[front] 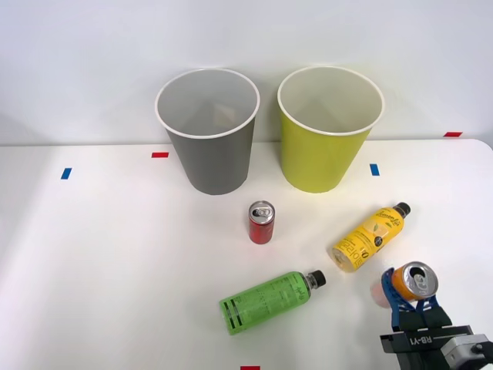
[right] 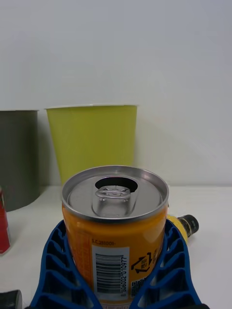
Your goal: Put cans in the gray bin, plastic bottles in the light green bin
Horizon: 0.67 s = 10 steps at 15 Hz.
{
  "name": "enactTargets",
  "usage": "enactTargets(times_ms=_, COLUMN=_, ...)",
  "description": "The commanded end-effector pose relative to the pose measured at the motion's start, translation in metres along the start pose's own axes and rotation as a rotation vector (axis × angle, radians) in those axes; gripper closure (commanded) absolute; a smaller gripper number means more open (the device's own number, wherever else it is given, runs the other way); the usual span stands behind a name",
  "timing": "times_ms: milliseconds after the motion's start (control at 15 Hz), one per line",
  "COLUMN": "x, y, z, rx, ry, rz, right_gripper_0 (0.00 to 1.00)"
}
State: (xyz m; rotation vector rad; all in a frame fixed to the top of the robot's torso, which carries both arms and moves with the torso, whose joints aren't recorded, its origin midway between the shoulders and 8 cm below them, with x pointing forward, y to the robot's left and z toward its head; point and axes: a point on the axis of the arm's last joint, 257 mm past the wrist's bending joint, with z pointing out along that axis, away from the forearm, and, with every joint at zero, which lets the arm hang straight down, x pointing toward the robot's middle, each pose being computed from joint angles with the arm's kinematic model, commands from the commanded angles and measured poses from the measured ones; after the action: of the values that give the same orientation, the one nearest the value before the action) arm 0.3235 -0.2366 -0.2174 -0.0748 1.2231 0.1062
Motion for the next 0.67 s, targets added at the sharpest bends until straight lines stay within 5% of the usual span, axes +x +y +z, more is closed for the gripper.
enactTargets(times_ms=67, x=-0.014, y=0.01, z=0.022, rx=-0.03, ry=-0.014, rz=0.032, right_gripper_0=1.0)
enactTargets(times_ms=333, x=-0.036, y=0.019, z=0.058, rx=-0.074, ry=-0.063, rz=0.048, right_gripper_0=1.0)
enactTargets(times_ms=667, x=-0.05, y=0.057, z=0.117, rx=-0.187, ry=-0.092, rz=0.118, right_gripper_0=1.0)
